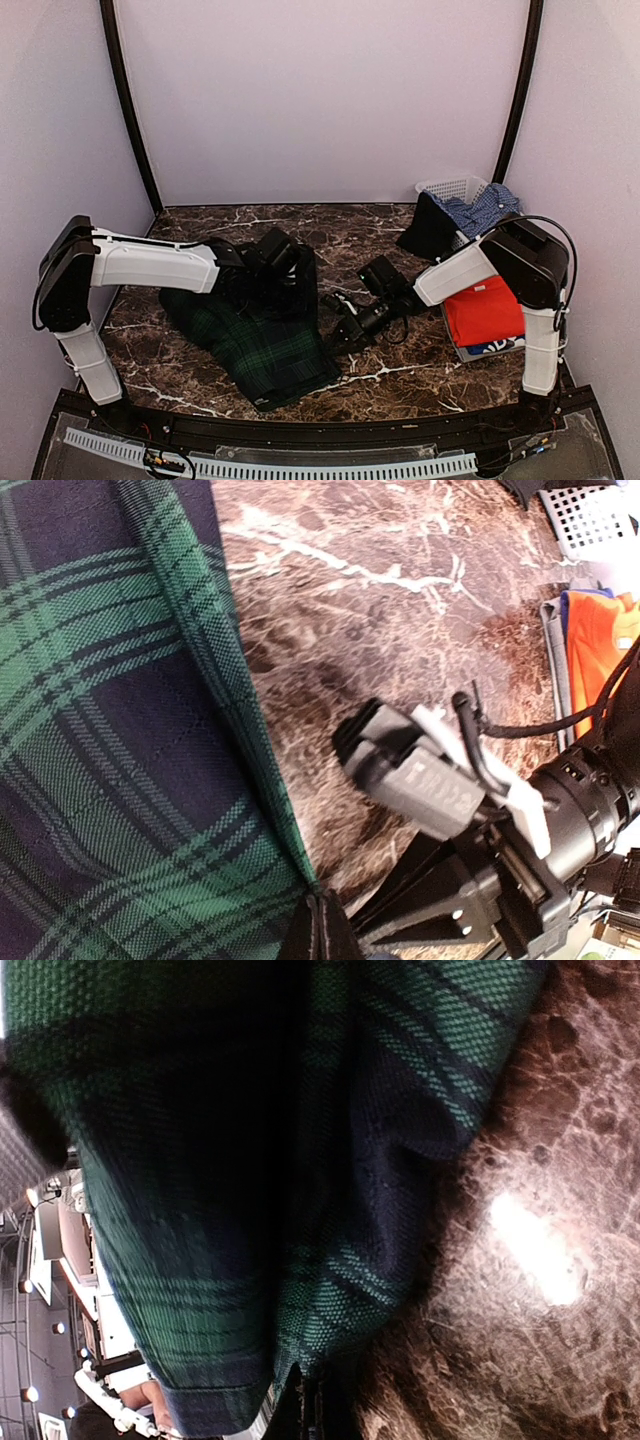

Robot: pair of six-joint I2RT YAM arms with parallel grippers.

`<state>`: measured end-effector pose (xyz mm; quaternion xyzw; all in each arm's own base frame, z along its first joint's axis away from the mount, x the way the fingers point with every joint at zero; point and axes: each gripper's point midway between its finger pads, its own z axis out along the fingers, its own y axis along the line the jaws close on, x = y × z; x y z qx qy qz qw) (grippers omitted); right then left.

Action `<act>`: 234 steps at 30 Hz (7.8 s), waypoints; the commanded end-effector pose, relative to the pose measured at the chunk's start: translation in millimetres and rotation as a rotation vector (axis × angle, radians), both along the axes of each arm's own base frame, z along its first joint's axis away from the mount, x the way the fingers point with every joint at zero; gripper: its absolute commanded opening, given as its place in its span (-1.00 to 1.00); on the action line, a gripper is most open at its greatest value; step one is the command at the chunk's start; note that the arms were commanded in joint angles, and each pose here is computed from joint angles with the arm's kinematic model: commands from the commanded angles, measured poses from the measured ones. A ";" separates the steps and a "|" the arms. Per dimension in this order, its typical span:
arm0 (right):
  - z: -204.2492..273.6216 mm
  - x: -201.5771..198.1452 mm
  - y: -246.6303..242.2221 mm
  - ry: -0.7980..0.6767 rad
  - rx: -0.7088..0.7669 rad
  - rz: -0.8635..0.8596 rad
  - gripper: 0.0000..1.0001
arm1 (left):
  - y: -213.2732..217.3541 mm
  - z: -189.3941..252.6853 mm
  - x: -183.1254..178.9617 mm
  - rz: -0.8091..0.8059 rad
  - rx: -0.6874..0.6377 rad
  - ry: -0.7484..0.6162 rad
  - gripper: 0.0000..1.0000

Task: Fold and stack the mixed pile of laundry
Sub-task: Adjust the rectangle-folded skirt at the center of the board, then pick up the rectangle-folded skirt from the center of the board, then fold the rectangle-folded skirt at the center of the board.

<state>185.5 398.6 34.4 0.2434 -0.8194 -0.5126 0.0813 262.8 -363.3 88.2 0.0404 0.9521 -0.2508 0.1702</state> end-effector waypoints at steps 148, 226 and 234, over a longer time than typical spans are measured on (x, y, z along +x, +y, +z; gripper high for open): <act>140.1 131.6 25.5 -0.446 0.103 -0.085 -0.26 | 47.5 8.3 -59.5 -0.390 -0.050 -0.242 -0.12; 80.0 220.2 16.5 -0.574 -0.064 -0.090 -0.16 | -8.2 50.8 -189.6 -1.215 0.408 -0.445 -1.00; 28.1 215.8 25.3 -0.568 -0.138 0.002 -0.14 | -10.9 73.0 -178.4 -1.219 0.304 -0.407 -1.00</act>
